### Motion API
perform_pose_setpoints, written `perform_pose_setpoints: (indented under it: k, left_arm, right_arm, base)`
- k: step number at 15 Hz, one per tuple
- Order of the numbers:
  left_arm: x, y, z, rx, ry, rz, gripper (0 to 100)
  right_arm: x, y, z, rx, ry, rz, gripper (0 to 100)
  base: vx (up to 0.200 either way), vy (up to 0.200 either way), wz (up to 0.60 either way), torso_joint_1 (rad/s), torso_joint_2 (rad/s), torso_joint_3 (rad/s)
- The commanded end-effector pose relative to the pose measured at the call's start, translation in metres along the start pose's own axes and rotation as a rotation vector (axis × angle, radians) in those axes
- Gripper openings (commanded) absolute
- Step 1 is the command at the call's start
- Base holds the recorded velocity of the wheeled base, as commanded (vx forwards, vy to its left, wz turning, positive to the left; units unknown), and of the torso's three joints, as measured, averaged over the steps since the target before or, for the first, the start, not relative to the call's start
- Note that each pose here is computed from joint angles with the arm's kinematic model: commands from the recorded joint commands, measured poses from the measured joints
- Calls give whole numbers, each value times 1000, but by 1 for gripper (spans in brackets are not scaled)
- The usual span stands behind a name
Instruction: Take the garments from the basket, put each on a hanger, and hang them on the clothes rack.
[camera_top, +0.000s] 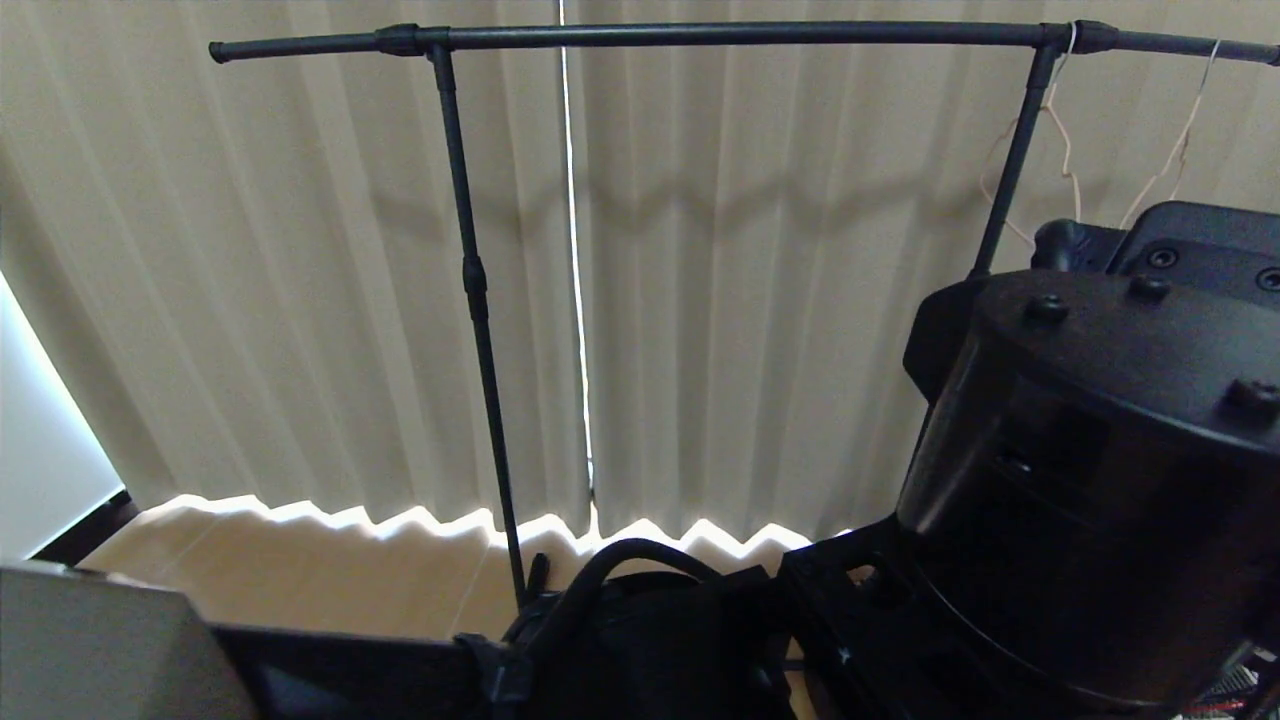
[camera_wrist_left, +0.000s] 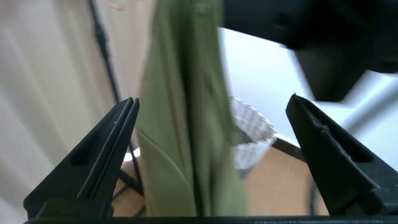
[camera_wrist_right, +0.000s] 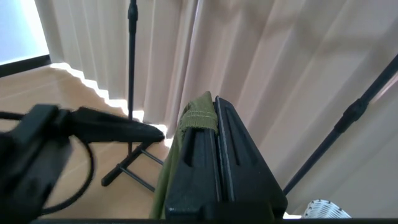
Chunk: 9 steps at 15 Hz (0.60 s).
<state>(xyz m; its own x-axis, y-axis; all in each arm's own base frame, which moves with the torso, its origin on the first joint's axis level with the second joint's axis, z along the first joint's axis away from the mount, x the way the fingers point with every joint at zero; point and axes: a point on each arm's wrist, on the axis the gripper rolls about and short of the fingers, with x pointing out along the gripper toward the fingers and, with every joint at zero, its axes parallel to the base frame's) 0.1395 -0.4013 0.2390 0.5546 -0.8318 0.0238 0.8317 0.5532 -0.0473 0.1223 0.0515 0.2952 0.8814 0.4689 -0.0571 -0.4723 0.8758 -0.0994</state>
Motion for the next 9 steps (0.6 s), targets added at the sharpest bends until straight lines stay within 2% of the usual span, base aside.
perform_pose_setpoints:
  k: [1, 5, 9]
  left_arm:
    - [9, -2, -7, 2, 7, 15, 100]
    - [16, -3, -8, 2, -3, 53, 100]
    - [20, 0, -19, 16, 24, 125, 100]
  right_arm:
    - [0, 0, -1, -1, 4, 0, 0]
    - [2, 0, 0, -13, 6, -3, 0]
    - [2, 0, -2, -18, 14, -4, 0]
  base:
    - [0, 0, 0, 0, 0, 0]
    - [0, 0, 0, 0, 0, 0]
    - [0, 0, 0, 0, 0, 0]
